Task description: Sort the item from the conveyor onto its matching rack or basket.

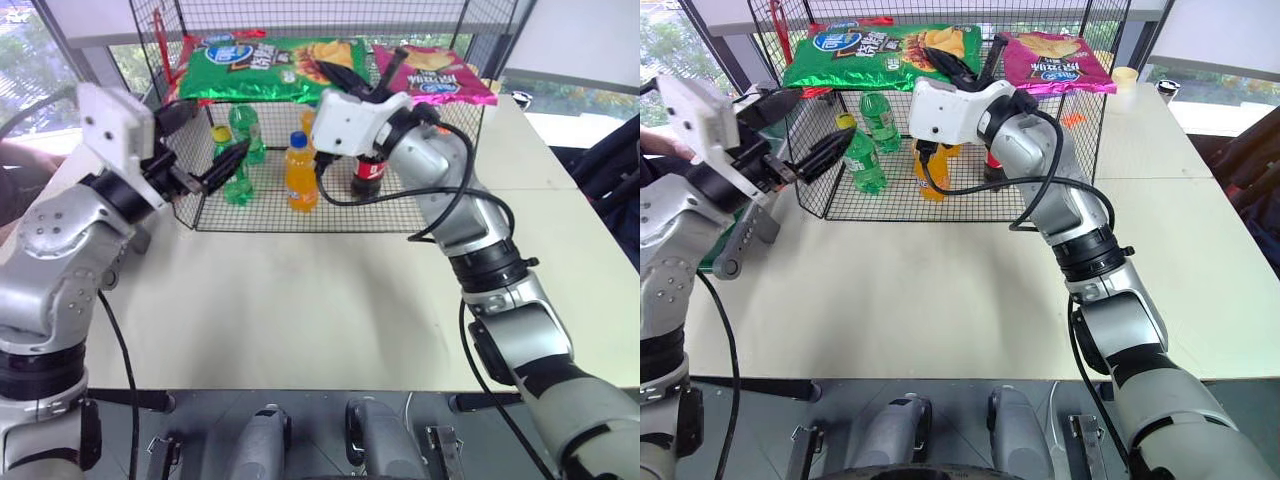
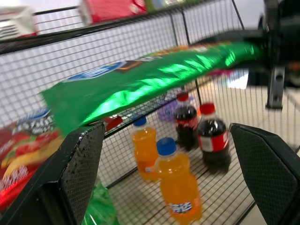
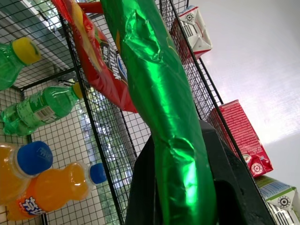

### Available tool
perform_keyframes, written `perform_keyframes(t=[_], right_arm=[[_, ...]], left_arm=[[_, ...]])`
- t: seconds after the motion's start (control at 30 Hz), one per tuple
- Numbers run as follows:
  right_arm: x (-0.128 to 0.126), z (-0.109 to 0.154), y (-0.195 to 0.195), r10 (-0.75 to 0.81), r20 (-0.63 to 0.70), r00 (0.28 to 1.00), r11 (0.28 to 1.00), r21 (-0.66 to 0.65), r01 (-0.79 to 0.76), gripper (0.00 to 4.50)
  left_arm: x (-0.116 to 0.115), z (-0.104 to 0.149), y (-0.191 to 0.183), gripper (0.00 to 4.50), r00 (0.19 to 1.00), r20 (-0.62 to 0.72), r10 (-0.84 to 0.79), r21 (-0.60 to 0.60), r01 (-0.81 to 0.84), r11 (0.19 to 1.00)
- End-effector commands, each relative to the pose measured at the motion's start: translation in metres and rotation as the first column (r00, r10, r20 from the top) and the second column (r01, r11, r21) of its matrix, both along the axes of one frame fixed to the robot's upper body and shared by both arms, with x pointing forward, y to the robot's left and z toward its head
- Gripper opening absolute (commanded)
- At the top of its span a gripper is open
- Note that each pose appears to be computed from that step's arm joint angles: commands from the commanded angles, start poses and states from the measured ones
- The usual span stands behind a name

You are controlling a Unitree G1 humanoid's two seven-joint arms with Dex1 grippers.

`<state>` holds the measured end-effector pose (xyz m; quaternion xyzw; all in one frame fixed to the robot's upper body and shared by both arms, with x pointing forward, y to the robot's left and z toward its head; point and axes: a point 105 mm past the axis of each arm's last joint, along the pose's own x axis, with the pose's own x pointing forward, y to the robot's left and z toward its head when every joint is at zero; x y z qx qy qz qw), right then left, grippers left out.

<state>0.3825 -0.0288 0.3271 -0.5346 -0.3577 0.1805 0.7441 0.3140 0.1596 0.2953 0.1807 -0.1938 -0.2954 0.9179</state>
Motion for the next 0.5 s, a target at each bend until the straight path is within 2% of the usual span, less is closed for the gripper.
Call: perform_keyframes(t=[0.03, 0.17, 0.3, 0.4, 0.5], right_arm=[[-0.012, 0.014, 0.001, 0.028, 0.054, 0.998, 0.999, 0.023, -0.030, 0.00], [-0.011, 0.012, 0.001, 0.026, 0.049, 0.998, 0.999, 0.024, -0.027, 0.00], [-0.010, 0.009, 0.000, 0.021, 0.042, 0.999, 1.000, 0.022, -0.022, 0.00], [-0.008, 0.006, -0.001, 0.015, 0.034, 0.999, 1.000, 0.018, -0.016, 0.00], [-0.007, 0.005, 0.000, 0.017, 0.031, 0.999, 1.000, 0.015, -0.018, 0.00]], left_arm=[[0.002, 0.008, -0.008, 4.41, 0.984, 0.167, 0.060, 0.215, -0.096, 0.972], [0.008, 0.002, -0.011, 4.41, 0.958, 0.267, 0.100, 0.363, -0.196, 0.911], [-0.002, -0.010, -0.025, 4.41, 0.966, 0.254, 0.043, 0.432, -0.153, 0.889], [-0.021, -0.035, -0.032, 4.41, 0.983, 0.172, -0.064, 0.568, -0.046, 0.821], [-0.025, -0.038, -0.030, 4.41, 0.982, 0.174, -0.079, 0.612, -0.045, 0.789]])
